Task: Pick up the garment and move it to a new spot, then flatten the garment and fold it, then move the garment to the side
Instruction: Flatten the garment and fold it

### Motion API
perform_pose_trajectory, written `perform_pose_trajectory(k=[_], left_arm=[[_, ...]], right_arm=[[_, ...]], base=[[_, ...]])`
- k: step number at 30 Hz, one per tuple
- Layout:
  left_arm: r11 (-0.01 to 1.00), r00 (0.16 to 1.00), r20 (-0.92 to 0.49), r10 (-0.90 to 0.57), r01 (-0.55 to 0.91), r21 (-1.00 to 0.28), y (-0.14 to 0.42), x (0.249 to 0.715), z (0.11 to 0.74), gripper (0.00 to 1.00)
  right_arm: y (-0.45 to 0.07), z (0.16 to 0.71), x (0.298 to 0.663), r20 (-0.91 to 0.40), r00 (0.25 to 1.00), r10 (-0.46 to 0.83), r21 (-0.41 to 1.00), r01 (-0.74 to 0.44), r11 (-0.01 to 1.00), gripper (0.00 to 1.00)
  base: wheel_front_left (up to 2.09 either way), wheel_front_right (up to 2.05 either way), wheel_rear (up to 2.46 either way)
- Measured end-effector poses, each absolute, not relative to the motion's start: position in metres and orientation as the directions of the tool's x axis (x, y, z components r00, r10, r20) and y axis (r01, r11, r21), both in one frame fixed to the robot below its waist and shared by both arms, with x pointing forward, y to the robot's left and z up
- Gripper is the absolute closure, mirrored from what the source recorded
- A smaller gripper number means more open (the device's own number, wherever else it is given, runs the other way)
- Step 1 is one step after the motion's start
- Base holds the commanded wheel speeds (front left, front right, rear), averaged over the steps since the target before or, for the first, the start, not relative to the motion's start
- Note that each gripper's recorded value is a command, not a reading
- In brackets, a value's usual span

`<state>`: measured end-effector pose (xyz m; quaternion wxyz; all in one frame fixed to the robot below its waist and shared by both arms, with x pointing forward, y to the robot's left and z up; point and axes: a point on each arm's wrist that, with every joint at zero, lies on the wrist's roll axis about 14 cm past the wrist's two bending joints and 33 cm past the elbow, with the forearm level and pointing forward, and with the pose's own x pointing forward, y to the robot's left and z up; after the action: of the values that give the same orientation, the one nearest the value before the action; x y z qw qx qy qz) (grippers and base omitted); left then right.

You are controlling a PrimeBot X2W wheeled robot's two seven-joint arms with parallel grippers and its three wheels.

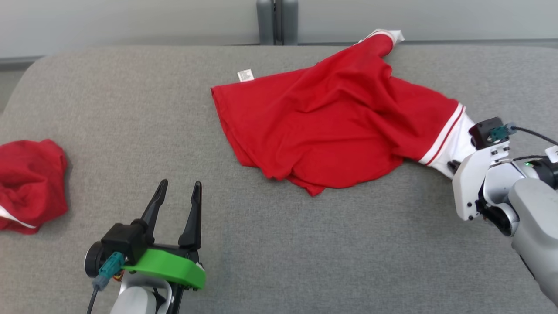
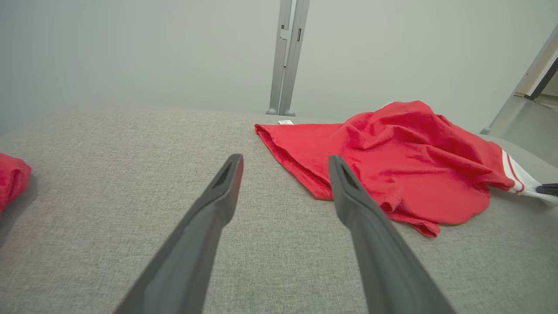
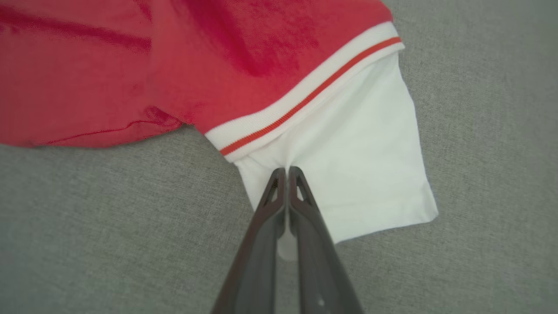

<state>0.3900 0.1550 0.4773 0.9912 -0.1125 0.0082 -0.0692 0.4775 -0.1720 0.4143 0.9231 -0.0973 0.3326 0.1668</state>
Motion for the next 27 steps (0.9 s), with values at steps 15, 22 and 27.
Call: perform_pose_trajectory(k=[15,22,27], left_arm=[[0.953,0.98,0.041,-0.193,0.197,-0.23,0.134,0.378,0.491,0.0],[0.949,0.975,0.05,-0.214,0.22,-0.225,0.127,0.381,0.494,0.0],[0.95,0.975,0.043,-0.217,0.221,-0.219,0.127,0.38,0.491,0.0]], right_arm=[[-0.176,0.411,0.362,-0.751,0.591,0.294,0.028,-0.417,0.909,1.0],[-0.179,0.425,0.344,-0.737,0.61,0.29,0.031,-0.398,0.917,0.0],[-0.178,0.484,0.378,-0.528,0.797,0.295,0.009,-0.343,0.939,0.0]], base=[[0.0,0.0,0.0],[0.0,0.0,0.0],[0.0,0.0,0.0]])
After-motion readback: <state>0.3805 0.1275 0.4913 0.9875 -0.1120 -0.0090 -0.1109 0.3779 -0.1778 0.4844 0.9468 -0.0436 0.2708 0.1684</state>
